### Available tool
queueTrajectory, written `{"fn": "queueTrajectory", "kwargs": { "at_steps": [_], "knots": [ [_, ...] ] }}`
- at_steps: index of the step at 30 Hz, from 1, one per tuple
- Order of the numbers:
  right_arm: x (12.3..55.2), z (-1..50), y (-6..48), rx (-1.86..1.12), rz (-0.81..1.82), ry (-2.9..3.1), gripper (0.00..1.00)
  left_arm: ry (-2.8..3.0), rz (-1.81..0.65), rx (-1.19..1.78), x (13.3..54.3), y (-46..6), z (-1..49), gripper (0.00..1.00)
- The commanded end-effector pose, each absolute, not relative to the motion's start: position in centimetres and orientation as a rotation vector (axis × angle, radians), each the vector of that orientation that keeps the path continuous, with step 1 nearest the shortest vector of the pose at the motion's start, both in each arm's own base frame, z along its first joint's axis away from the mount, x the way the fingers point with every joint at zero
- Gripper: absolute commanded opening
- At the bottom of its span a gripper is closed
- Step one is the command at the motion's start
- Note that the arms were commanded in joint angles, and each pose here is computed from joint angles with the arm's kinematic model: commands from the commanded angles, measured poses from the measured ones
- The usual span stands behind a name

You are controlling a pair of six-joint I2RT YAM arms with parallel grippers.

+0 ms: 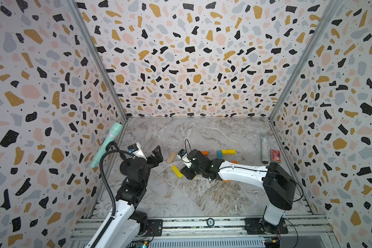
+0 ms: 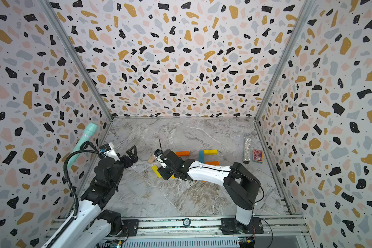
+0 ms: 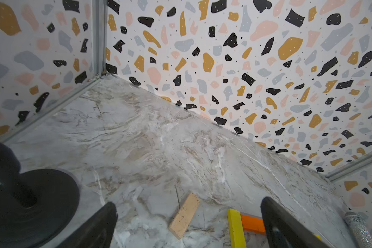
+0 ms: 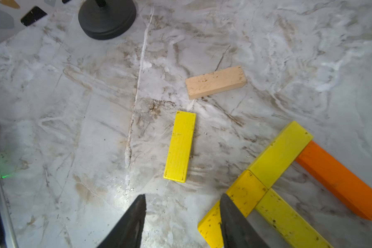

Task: Assemble the number 6 with building blocks
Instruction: Pick up the building block from the center of the board.

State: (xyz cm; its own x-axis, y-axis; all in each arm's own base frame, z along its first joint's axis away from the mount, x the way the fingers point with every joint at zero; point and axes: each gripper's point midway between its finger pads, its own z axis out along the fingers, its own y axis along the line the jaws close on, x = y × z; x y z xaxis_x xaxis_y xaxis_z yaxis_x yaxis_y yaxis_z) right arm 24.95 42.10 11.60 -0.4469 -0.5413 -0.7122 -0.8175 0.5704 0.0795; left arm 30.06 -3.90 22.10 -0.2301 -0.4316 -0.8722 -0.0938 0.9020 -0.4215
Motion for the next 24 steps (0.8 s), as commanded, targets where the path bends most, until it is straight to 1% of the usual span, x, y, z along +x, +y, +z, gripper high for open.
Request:
{"fn": "queueTrajectory", "kwargs": {
  "at_steps": [1,4,7,11,15,17,24],
  "knots": [
    [25.1,13.8,43.7,-1.083,0.578,2.085,0.57,1.673,-0.416,-0.416,30.7,-4.3,24.3,1.00],
    [25.6,13.3,43.9,-1.085,0.545,2.103,0.57,1.692,-0.364,-0.443,31.1,-3.5,23.1,1.00],
    [25.9,12.5,44.4,-1.104,0.514,2.135,0.59,1.705,-0.332,-0.398,30.8,-3.5,22.4,1.00],
    [26.6,11.2,45.6,-1.113,0.497,2.173,0.59,1.707,-0.200,-0.440,30.4,-1.2,19.9,1.00],
    [26.7,9.6,46.8,-1.110,0.499,2.214,0.59,1.748,-0.263,-0.463,30.9,-0.8,17.3,0.99],
    [26.8,9.0,47.2,-1.100,0.501,2.229,0.59,1.781,-0.268,-0.458,31.1,-0.8,16.9,1.00],
    [27.6,5.5,47.1,-1.068,0.411,2.319,0.59,1.762,-0.289,-0.443,30.8,-1.0,17.4,1.00]
  ]
}}
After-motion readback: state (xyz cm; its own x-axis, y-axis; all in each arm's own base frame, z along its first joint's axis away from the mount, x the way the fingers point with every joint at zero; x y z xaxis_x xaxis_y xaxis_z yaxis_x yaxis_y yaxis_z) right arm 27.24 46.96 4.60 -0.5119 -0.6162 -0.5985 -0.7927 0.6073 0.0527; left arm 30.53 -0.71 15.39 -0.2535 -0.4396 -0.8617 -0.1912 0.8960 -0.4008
